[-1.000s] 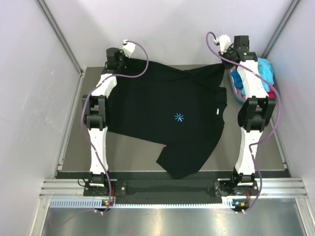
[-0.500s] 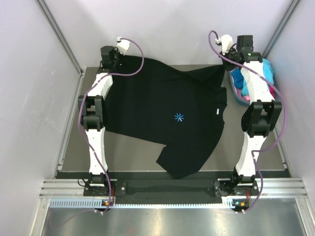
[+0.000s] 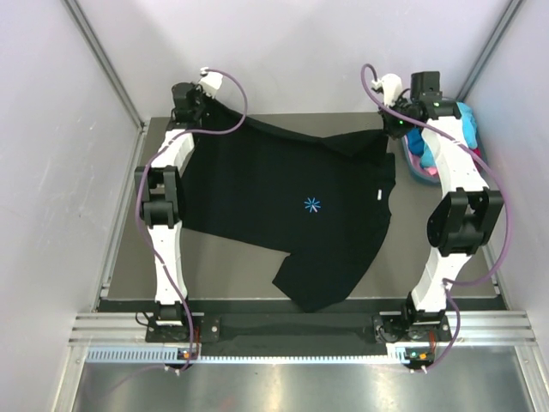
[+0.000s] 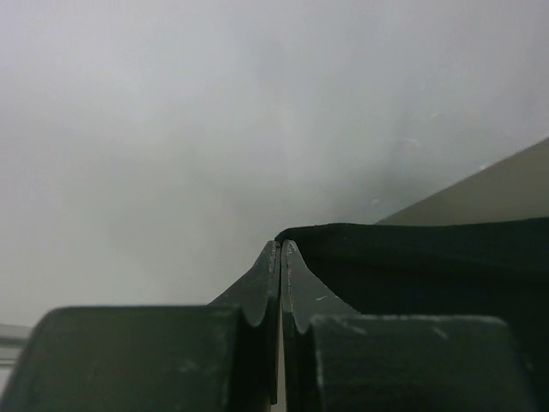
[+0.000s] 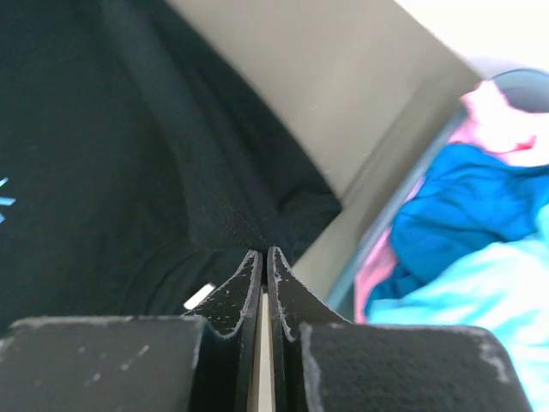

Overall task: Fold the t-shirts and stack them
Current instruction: Fold the tshirt

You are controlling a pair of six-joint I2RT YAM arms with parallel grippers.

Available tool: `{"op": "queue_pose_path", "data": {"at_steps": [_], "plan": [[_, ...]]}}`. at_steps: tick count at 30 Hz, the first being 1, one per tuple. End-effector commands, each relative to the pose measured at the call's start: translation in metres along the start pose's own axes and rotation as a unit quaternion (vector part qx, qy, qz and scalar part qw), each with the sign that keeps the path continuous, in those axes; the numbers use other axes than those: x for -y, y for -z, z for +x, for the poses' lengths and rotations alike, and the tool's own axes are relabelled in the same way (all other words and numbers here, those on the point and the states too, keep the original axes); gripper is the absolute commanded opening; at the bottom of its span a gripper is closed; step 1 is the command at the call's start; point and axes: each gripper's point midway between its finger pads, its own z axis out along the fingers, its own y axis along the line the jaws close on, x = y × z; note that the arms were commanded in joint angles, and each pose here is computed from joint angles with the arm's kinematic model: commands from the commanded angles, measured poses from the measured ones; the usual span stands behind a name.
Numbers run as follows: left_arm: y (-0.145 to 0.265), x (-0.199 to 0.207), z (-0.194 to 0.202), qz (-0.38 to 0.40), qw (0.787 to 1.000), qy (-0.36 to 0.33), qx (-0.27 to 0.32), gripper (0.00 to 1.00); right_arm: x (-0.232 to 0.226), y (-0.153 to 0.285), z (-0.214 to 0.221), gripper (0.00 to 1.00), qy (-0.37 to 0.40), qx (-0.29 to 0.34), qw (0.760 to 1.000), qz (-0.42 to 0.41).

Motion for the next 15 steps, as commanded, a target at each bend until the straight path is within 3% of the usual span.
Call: {"op": "queue_pose_path", "data": {"at_steps": [1,6,15], "plan": [[0.013,-0.016,-0.034,-0.007,0.999,0.001,0.039,0.0,-0.023,0.029,-0.02,0.0,0.01,0.03,0.999,-0.014],[0.028,-0.02,-0.009,0.0,1.0,0.003,0.015,0.0,-0.048,0.033,-0.014,0.0,0.021,0.023,0.999,-0.037],[0.047,-0.014,-0.001,0.015,1.0,0.002,0.0,0.0,-0.082,0.04,-0.009,0.0,0.028,0.019,0.997,-0.069]]}}
